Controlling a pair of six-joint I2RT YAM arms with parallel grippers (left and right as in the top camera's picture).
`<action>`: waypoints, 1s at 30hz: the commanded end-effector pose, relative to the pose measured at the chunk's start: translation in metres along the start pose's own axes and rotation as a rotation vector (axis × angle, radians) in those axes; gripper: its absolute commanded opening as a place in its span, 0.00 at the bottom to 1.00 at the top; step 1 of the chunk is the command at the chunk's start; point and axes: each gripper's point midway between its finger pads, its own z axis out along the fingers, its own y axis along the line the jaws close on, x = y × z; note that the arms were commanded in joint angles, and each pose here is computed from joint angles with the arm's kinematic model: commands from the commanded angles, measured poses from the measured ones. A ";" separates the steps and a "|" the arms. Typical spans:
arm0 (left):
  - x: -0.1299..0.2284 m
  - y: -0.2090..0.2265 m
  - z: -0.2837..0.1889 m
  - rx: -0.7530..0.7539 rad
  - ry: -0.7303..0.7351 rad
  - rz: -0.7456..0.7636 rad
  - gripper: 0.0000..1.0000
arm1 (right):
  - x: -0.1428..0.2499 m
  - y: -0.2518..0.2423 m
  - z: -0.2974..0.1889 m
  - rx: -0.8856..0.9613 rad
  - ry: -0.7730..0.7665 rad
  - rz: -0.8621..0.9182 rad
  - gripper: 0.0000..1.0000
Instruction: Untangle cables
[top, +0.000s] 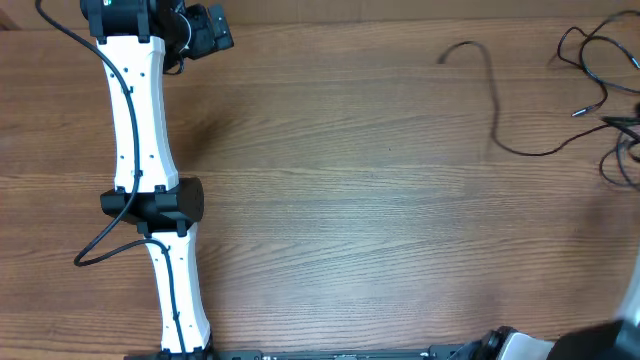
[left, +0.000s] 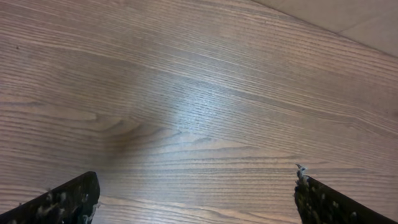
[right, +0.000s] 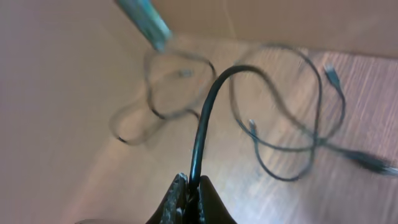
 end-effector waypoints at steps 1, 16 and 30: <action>-0.002 -0.007 -0.022 0.010 -0.046 0.008 1.00 | -0.074 0.036 -0.089 -0.186 -0.210 0.091 0.04; -0.001 -0.007 -0.022 0.008 -0.042 0.007 1.00 | -0.104 -0.086 -0.166 0.369 -0.493 0.223 0.04; -0.001 -0.007 -0.022 0.008 -0.043 0.007 1.00 | -0.078 -0.163 -0.135 0.816 -0.590 0.412 0.04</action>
